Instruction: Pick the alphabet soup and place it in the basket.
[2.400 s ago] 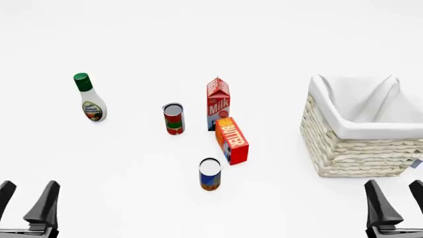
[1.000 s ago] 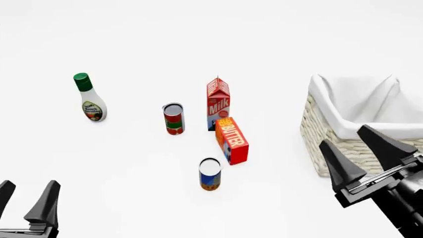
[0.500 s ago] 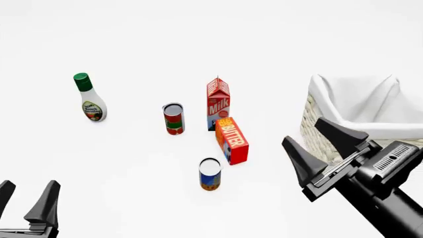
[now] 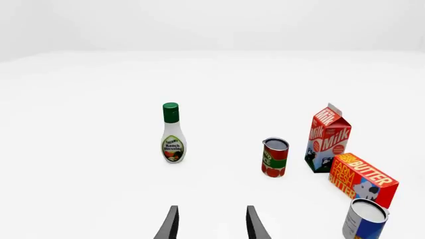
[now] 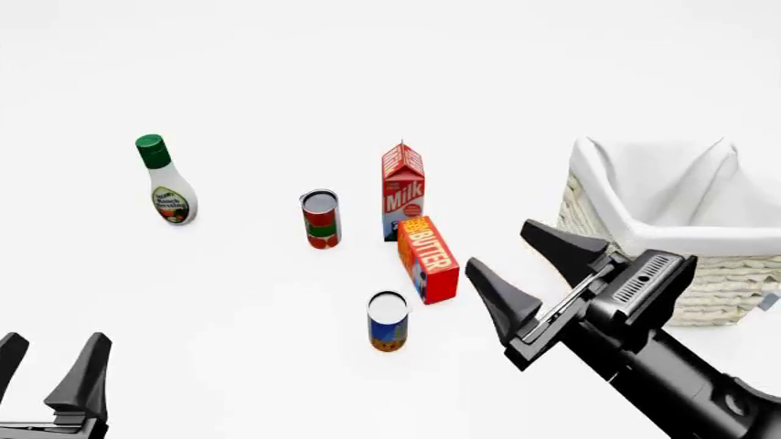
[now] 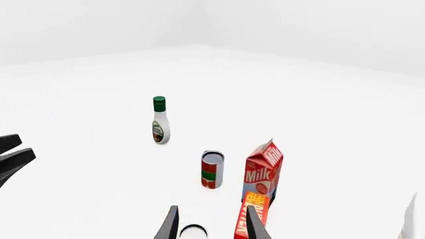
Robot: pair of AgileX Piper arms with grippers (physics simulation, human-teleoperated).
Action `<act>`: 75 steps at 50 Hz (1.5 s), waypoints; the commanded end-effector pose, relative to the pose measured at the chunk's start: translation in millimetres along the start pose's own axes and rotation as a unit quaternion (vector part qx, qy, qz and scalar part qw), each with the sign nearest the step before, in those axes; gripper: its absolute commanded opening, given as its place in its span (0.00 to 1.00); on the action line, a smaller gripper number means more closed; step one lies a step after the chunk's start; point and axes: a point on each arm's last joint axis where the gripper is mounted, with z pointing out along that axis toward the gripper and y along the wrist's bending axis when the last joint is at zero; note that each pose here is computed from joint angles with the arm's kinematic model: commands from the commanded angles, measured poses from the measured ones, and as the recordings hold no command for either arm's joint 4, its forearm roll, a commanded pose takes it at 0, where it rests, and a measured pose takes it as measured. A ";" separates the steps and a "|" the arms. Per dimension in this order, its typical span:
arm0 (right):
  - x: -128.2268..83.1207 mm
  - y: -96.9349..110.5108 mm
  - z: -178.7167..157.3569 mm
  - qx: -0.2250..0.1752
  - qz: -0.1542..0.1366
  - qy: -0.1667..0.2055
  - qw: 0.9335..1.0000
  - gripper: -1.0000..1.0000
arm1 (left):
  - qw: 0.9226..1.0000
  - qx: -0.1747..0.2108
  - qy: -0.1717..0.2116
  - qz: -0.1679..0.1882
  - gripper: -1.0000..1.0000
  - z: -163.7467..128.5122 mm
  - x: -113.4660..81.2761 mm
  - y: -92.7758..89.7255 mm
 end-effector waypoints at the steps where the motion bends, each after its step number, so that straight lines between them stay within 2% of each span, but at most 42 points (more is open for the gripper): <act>1: 8.4 5.0 15.3 -0.012 0.001 0.013 1.000 1.00 | 1.000 0.000 0.000 0.000 1.00 0.0 0.0 0.0; 17: 34.4 3.9 42.5 -0.007 0.008 0.046 0.999 1.00 | 1.000 0.000 0.000 0.000 1.00 0.0 0.0 0.0; 30: 49.4 13.9 63.9 -0.025 0.017 0.067 0.997 1.00 | 1.000 0.000 0.000 0.000 1.00 0.0 0.0 0.0; 31: 72.5 26.3 92.0 -0.042 0.029 0.099 0.994 1.00 | 1.000 0.000 0.000 0.000 1.00 0.0 0.0 0.0; 46: 82.0 29.0 98.4 -0.044 0.034 0.108 0.993 1.00 | 1.000 0.000 0.000 0.000 1.00 0.0 0.0 0.0; 75: 106.8 18.0 104.0 -0.021 0.050 0.126 0.991 1.00 | 1.000 0.000 0.000 0.000 1.00 0.0 0.0 0.0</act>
